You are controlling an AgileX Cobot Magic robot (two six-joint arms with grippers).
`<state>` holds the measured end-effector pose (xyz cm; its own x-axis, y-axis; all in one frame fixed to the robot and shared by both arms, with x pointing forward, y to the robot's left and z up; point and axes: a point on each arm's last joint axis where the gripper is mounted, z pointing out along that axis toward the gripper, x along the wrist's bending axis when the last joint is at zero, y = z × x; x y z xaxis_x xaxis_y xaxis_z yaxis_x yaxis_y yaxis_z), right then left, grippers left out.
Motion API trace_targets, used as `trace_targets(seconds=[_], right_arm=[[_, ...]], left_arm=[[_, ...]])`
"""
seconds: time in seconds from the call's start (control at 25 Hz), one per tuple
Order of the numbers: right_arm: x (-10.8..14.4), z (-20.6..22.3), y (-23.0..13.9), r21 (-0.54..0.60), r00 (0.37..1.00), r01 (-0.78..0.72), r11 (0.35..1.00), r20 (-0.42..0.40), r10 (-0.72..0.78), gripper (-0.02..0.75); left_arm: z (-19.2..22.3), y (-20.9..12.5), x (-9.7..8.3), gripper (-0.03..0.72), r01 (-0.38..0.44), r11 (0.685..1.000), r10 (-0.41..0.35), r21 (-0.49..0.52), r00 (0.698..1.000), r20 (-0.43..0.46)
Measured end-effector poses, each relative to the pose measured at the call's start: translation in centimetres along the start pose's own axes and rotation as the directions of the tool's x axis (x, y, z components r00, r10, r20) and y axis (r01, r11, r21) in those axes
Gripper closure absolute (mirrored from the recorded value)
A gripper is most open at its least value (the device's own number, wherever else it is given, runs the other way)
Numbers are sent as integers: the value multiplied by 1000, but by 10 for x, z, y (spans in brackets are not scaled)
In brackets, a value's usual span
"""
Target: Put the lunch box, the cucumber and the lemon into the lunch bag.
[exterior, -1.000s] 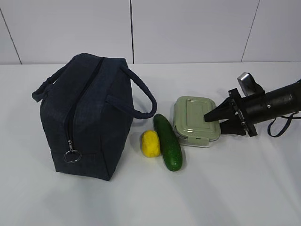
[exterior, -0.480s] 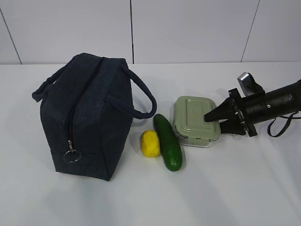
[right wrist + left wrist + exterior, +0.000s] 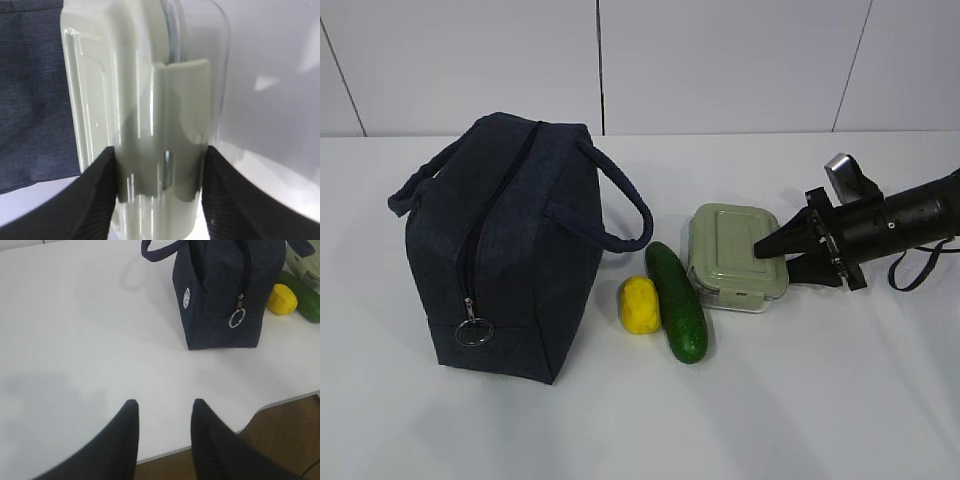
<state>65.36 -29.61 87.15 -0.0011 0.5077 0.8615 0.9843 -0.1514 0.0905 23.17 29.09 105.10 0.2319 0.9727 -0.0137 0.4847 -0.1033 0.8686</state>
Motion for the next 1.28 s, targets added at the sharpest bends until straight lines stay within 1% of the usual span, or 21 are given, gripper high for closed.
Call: trace_targets(seconds=[0.72, 1.0, 1.28], right_arm=[[0, 0, 0, 0, 1000, -3, 1000, 0, 3, 366], [4, -4, -1, 12, 999, 30, 999, 34, -30, 366], [6, -6, -2, 23, 998, 19, 1000, 51, -20, 367]], left_arm=[[0, 0, 0, 449, 0, 1000, 0, 0, 1000, 0], [0, 0, 0, 449, 0, 1000, 0, 0, 1000, 0], [0, 0, 0, 449, 1, 1000, -1, 0, 1000, 1]])
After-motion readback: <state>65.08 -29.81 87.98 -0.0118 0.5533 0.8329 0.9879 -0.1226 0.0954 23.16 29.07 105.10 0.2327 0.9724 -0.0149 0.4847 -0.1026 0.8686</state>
